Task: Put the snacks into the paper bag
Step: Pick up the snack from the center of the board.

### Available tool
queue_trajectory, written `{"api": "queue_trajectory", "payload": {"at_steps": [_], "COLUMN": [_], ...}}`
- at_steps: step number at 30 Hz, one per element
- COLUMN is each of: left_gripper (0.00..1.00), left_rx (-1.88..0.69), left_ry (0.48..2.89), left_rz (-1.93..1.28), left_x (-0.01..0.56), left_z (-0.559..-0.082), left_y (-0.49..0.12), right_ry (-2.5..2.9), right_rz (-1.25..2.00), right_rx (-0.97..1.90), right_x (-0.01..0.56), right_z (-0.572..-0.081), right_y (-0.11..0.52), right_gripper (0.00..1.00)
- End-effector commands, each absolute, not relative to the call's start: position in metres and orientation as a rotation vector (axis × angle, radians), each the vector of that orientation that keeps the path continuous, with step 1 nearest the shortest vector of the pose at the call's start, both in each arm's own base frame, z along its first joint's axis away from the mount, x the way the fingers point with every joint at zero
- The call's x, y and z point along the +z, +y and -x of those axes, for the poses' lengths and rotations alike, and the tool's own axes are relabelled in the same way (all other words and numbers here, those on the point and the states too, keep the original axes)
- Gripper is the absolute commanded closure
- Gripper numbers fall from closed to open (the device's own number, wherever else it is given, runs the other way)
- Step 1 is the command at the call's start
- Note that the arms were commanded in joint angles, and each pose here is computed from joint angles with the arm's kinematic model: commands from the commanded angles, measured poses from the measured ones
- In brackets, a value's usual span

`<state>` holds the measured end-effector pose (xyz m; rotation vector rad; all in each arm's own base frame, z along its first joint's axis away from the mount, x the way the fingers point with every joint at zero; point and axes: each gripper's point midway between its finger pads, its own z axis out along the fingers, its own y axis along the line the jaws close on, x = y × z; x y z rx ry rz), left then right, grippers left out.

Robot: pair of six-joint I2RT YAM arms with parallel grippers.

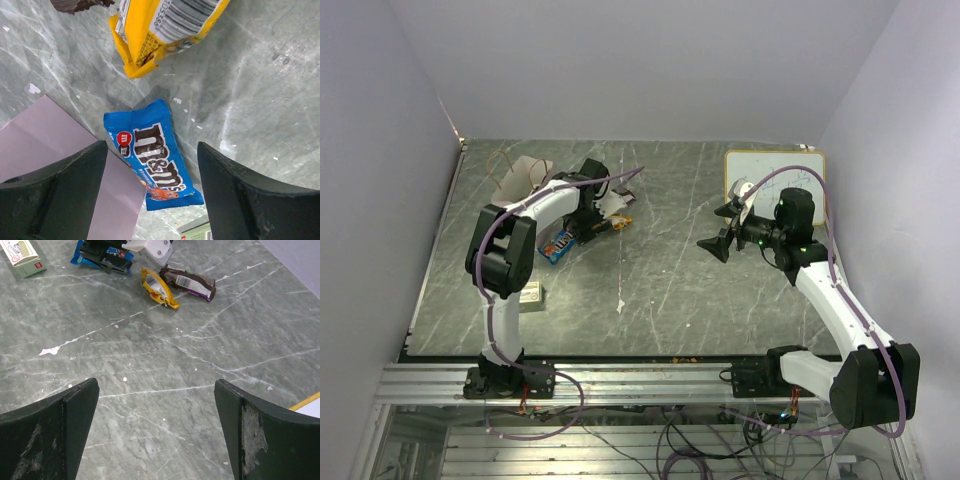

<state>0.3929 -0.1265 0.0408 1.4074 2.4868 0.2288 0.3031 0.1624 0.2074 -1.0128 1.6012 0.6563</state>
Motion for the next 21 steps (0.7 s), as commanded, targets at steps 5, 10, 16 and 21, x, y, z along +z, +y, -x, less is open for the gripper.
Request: {"api": "queue_trajectory", "payload": {"at_steps": [5,10,16,21], "left_gripper": [0.18,0.21,0.29,0.43], "left_rx": [0.187,0.177,0.107,0.056], "left_ry": [2.567,2.610,2.645,2.659], "left_rz": [-1.390,-1.412,-1.418,-1.396], "left_x": [0.036,0.028,0.023,0.024], "left_z": [-0.392,-0.384,-0.376,-0.369], "left_y": [-0.116,-0.111,-0.115,-0.120], "right_ry": [1.585,1.592,1.589,1.590], "right_rz": [1.021,1.021,1.022,1.023], "right_rx": [0.648,0.652,0.649,0.649], "right_x": [0.208,0.206,0.207,0.206], "right_z": [-0.303,-0.303,-0.303,-0.303], "right_y": [0.161,0.161,0.161,0.161], "right_gripper": [0.00,0.00,0.00,0.00]}}
